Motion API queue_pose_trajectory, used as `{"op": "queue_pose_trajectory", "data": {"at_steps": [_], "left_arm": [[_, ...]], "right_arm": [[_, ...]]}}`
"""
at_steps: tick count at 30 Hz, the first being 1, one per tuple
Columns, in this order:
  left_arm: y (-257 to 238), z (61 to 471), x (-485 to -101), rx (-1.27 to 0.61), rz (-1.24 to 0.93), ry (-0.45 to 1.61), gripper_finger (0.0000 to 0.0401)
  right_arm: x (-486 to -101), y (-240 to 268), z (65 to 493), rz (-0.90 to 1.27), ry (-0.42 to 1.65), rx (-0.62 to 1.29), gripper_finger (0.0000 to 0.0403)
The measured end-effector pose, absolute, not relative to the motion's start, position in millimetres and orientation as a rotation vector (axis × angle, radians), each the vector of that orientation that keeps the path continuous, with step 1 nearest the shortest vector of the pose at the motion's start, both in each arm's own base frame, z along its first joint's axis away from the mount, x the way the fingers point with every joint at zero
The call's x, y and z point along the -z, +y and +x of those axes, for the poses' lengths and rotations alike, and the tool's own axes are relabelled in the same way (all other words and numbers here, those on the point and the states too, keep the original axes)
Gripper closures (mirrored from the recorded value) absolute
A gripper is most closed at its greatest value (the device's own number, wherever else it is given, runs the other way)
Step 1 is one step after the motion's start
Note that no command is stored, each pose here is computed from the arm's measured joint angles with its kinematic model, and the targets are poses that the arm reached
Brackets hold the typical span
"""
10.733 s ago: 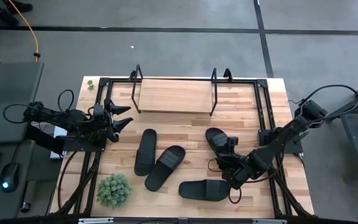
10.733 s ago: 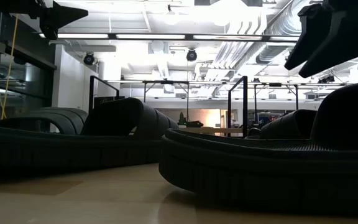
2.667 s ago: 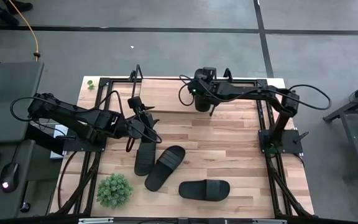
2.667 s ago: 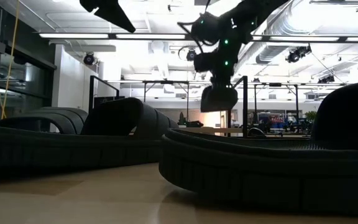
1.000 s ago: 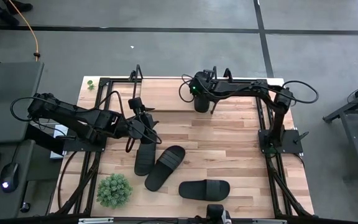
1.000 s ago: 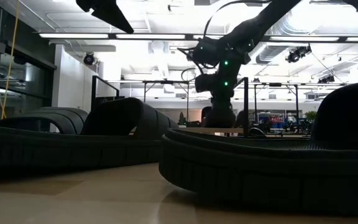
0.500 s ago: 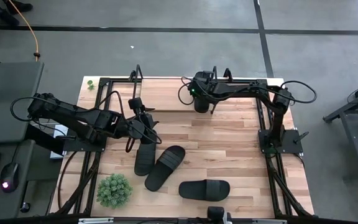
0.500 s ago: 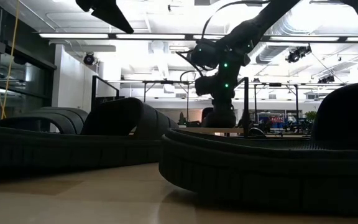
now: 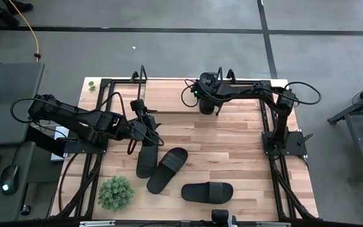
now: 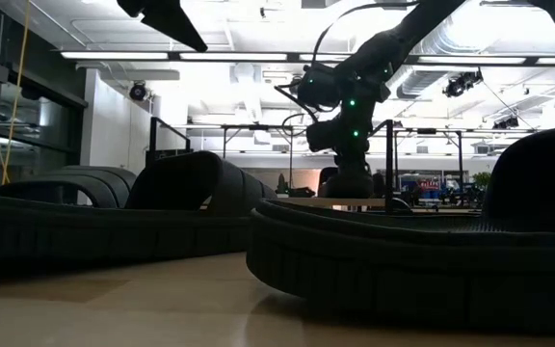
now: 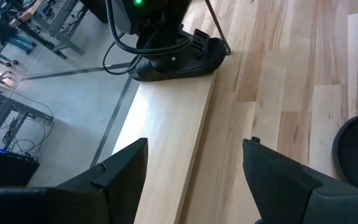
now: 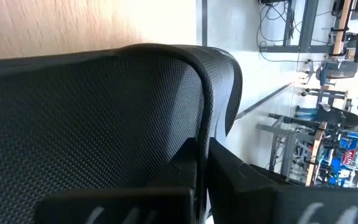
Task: Pick and place slides into the shelf
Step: Put the top right black slipper on the shelf
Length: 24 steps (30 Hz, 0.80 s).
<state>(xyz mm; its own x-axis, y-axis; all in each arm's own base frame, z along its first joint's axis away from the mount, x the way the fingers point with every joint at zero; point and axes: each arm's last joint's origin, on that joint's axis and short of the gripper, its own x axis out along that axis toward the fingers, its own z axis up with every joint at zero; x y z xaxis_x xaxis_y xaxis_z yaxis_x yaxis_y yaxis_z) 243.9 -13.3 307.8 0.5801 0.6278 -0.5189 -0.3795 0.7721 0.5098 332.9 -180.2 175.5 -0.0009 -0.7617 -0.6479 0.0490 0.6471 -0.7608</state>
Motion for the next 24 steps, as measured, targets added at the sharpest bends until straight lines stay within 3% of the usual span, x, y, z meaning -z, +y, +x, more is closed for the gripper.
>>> {"op": "queue_pose_trajectory", "data": {"at_steps": [24], "left_arm": [[-13.3, 243.9, -307.8, -0.606, 0.362, 0.742, 0.0155]], "right_arm": [[-179.3, -177.5, 329.0, -0.705, 1.5, 0.714, 0.0403]]}}
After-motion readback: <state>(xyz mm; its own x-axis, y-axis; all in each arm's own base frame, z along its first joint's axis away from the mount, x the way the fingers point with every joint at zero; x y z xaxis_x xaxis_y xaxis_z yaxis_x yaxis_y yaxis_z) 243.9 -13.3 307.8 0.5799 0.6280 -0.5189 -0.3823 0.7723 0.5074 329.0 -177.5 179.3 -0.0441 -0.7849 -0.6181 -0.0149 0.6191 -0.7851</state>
